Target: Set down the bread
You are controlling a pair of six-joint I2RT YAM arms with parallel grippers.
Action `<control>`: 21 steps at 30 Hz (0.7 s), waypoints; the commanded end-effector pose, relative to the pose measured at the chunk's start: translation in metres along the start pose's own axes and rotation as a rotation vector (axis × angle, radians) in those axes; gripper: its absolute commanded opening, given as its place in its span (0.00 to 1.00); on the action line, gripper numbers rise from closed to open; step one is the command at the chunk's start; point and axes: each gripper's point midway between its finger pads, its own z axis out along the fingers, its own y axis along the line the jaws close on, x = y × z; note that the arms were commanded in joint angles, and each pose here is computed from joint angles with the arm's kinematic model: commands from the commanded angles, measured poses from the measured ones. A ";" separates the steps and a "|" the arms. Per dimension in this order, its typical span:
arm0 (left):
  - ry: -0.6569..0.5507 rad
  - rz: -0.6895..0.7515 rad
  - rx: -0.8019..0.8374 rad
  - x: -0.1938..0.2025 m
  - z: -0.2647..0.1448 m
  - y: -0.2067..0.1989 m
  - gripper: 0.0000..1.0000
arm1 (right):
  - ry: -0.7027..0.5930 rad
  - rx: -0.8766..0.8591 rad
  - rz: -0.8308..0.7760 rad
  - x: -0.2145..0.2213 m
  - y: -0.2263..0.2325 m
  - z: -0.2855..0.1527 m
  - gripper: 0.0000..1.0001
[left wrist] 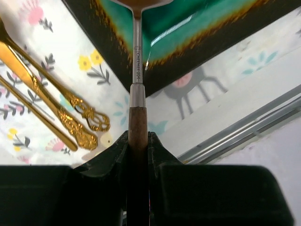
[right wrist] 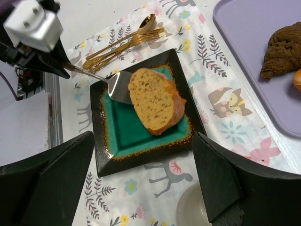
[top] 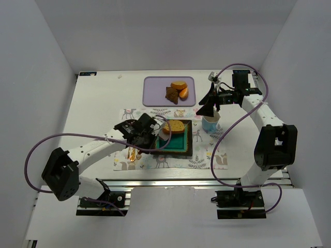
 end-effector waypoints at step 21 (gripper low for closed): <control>0.010 0.029 -0.650 -0.019 -0.065 0.071 0.00 | -0.024 -0.003 -0.056 -0.017 0.007 -0.006 0.89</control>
